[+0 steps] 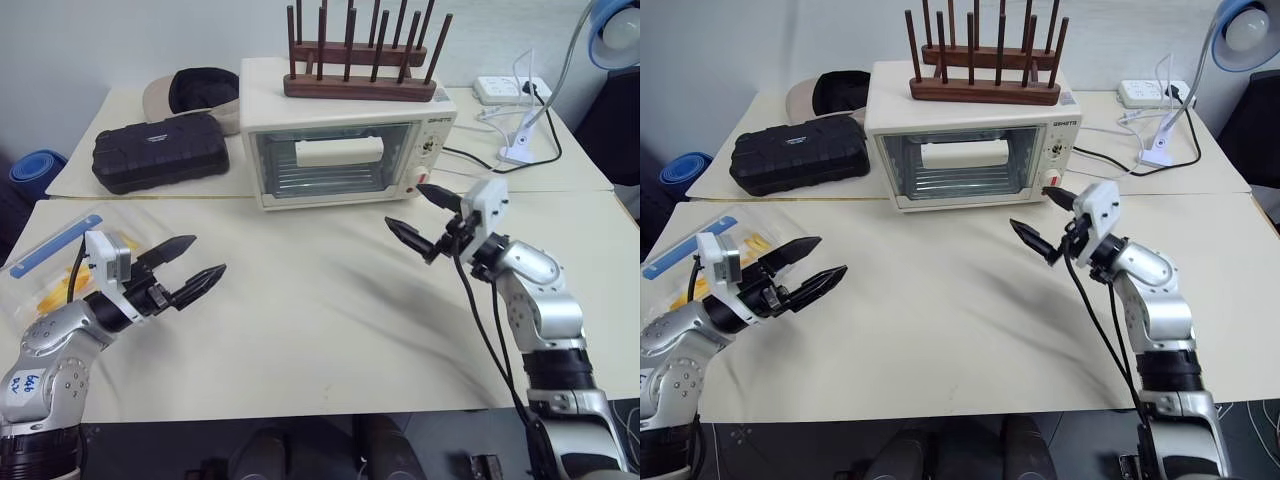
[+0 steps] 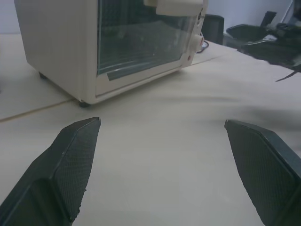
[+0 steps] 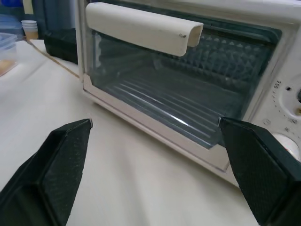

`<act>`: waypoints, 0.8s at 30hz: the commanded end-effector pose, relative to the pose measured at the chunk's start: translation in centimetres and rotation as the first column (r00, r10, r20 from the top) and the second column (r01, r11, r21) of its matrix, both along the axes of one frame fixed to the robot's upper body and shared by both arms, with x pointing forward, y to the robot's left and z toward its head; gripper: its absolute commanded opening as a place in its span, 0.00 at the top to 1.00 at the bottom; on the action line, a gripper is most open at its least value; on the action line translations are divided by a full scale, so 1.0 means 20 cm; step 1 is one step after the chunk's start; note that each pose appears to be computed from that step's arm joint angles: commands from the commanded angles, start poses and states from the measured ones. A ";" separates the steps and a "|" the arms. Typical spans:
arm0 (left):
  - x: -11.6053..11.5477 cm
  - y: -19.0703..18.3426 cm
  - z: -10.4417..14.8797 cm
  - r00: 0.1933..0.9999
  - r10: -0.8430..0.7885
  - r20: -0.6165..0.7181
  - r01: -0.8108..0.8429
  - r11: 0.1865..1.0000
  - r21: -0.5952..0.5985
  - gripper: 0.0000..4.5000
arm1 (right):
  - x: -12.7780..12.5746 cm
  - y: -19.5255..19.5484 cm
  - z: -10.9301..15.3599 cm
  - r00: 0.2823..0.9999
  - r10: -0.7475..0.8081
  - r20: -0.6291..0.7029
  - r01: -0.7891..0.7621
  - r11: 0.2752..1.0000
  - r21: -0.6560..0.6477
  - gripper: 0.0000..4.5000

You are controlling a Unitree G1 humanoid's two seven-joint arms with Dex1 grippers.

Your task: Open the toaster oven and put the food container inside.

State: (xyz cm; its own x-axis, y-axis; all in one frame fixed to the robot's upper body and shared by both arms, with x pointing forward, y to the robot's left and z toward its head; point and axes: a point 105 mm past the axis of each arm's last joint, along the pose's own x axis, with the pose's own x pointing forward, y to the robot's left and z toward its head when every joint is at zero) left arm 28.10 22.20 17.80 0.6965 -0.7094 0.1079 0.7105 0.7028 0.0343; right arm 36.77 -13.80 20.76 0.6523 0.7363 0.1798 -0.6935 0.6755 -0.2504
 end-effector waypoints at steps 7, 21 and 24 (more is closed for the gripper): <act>0.02 -0.06 0.01 0.999 -0.029 0.027 0.028 1.000 0.003 0.00 | 0.10 0.17 0.18 0.992 0.073 0.103 -0.074 0.997 0.005 0.01; 0.12 -0.02 0.11 0.998 0.010 0.065 -0.002 0.992 -0.124 0.09 | -0.14 0.20 0.06 0.952 0.263 0.158 -0.245 0.962 -0.122 0.00; 0.20 -0.03 0.23 0.992 0.040 0.119 -0.018 0.985 -0.173 0.27 | -0.15 0.18 0.01 0.960 0.243 0.138 -0.222 0.963 -0.150 0.00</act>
State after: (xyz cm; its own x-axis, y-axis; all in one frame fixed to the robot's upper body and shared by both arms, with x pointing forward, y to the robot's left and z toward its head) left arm 31.83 21.32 20.48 0.6936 -0.6747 0.2525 0.7017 0.7120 -0.0249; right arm 34.48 -10.83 19.73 0.4653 0.8744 0.1379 -0.7891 0.4803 -0.3829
